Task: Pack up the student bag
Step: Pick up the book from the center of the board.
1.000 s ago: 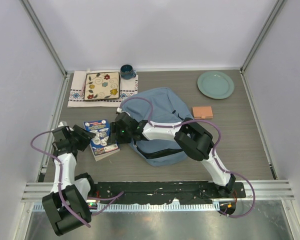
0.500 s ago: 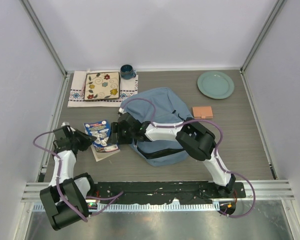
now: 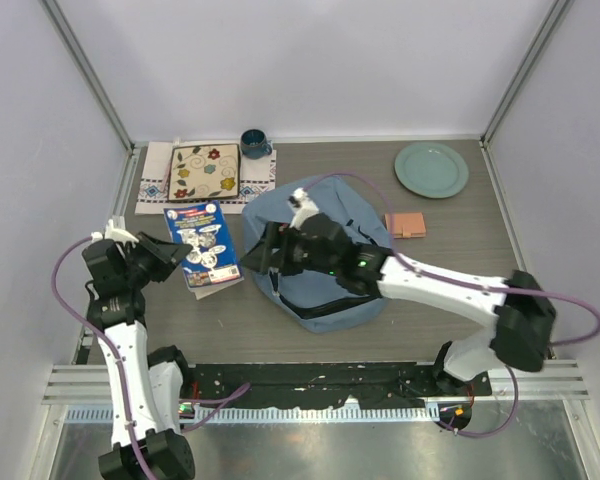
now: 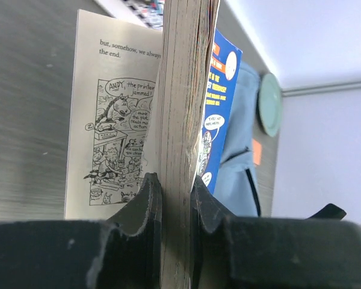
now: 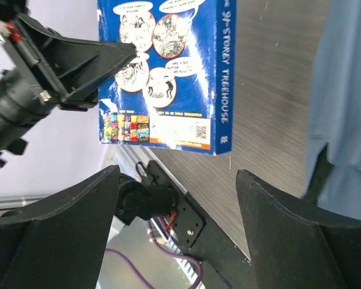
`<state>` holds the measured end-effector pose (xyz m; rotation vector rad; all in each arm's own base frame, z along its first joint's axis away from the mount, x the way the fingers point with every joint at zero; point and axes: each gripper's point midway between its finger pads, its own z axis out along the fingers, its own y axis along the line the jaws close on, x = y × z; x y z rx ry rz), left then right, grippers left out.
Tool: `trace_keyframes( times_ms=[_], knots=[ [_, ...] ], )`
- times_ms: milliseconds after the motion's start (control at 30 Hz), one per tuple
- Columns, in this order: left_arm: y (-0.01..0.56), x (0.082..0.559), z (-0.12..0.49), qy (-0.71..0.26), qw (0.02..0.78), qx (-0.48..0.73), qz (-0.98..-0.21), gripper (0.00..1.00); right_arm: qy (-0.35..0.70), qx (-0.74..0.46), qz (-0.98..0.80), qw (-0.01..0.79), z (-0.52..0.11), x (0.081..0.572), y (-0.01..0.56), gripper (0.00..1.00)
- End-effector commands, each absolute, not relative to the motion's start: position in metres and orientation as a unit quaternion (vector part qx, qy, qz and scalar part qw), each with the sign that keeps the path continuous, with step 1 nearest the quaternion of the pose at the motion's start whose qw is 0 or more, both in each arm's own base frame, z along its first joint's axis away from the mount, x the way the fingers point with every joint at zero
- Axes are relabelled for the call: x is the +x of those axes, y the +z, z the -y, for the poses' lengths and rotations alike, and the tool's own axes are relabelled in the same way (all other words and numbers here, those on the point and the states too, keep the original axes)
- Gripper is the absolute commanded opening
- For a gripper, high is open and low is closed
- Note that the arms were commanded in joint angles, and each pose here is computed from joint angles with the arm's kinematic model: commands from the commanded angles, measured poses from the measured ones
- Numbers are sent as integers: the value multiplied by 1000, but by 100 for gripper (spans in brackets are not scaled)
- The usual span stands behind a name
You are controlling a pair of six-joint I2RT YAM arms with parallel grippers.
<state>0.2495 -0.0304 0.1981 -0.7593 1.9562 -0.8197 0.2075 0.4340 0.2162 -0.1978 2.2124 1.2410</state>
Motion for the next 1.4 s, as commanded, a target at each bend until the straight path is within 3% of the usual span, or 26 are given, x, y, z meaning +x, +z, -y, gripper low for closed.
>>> trace_keyframes(
  times_ms=[0,300,633,1033,1200,1367],
  knots=[
    [257,246,62,-414,451,-223,-758,0,465,-17,-810,356,-384,214,240,84],
    [313,247,108,-511,479,-141,-699,0,497,16,-776,387,-330,191,272,86],
    [313,233,195,-560,416,-40,-715,0,517,44,-769,373,-314,179,270,86],
    [336,220,225,-625,398,0,-671,0,507,55,-776,372,-305,178,261,86],
    [342,214,230,-644,394,12,-655,0,551,43,-747,370,-315,172,281,86],
    [346,209,238,-674,381,13,-633,0,590,36,-725,354,-322,164,291,74]
  ],
)
